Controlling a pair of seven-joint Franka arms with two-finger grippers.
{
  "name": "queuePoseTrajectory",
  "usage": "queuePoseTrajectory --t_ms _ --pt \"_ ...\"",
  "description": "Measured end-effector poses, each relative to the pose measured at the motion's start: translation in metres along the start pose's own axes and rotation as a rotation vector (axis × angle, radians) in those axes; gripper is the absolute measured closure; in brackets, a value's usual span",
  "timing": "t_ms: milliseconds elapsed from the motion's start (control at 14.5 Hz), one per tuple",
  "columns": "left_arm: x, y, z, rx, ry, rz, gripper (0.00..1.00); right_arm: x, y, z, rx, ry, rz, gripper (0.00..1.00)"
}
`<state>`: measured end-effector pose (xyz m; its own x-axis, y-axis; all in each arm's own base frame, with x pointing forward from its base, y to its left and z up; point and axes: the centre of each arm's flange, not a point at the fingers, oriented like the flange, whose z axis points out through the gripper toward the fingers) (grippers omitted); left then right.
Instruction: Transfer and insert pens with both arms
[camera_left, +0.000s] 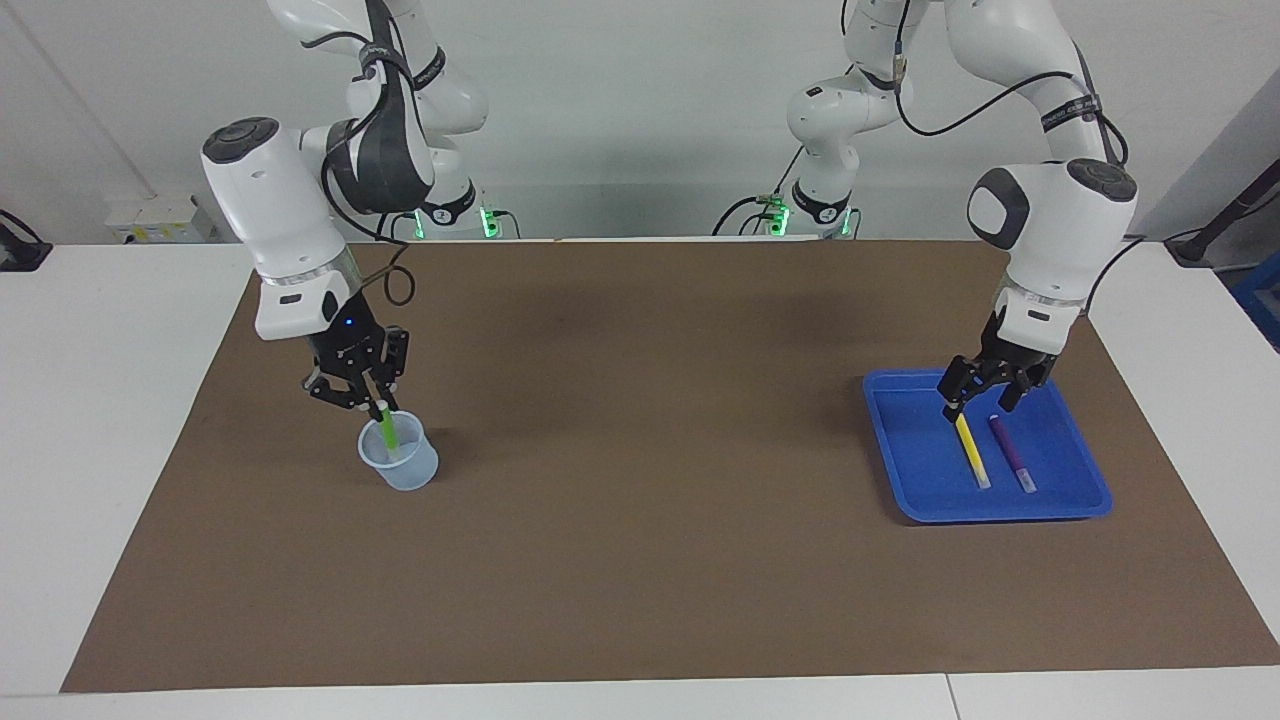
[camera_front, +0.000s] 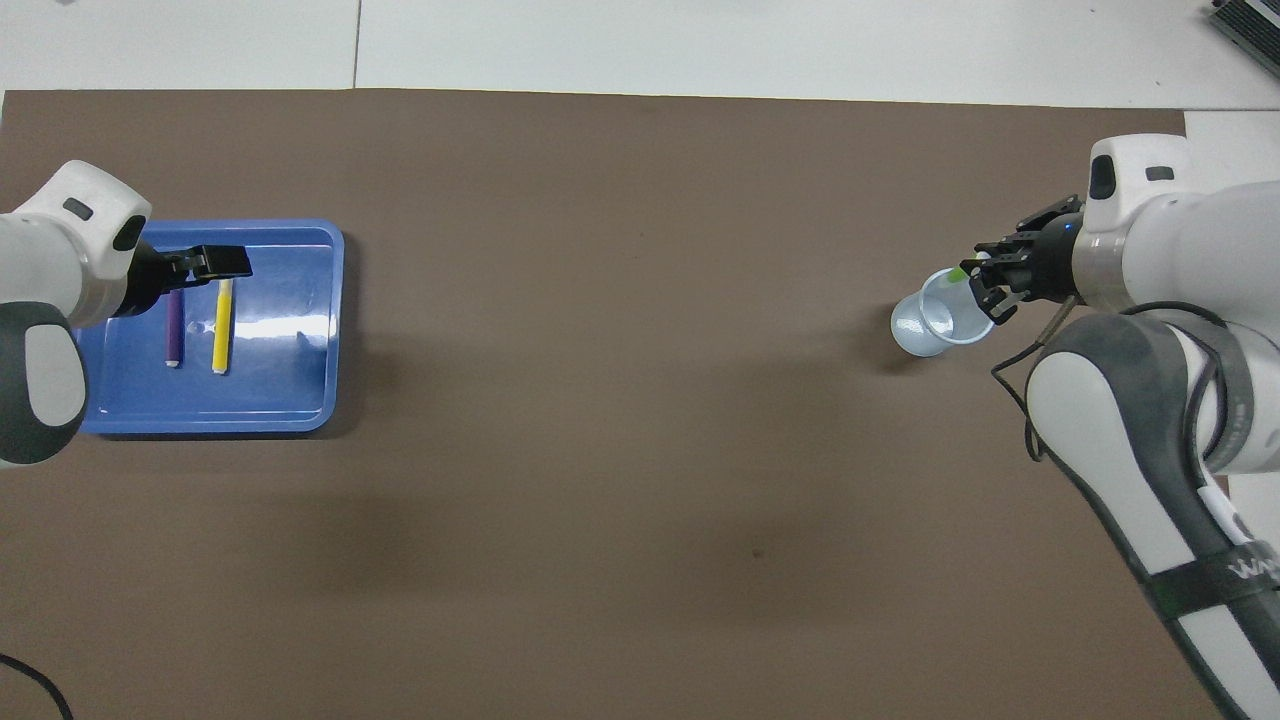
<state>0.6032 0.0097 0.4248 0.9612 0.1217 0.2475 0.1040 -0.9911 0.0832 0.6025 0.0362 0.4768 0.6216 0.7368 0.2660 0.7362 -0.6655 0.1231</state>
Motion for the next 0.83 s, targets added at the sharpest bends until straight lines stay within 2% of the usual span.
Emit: queuePoseTrajectory --t_ms 345,482,689,827 --pt "-0.01 -0.005 0.021 0.003 -0.026 0.046 0.0 -0.01 -0.007 0.02 0.031 -0.03 -0.01 0.82" --pt "-0.008 -0.022 0.029 0.004 -0.043 0.057 0.0 -0.013 -0.009 0.029 0.043 -0.04 -0.02 0.82" --pt "0.013 -0.063 0.047 0.015 -0.16 0.056 0.0 -0.02 -0.014 0.041 0.054 -0.052 -0.023 0.82" --pt "0.038 -0.071 0.045 0.021 -0.196 0.066 0.0 -0.021 -0.015 0.043 0.059 -0.057 -0.035 0.81"
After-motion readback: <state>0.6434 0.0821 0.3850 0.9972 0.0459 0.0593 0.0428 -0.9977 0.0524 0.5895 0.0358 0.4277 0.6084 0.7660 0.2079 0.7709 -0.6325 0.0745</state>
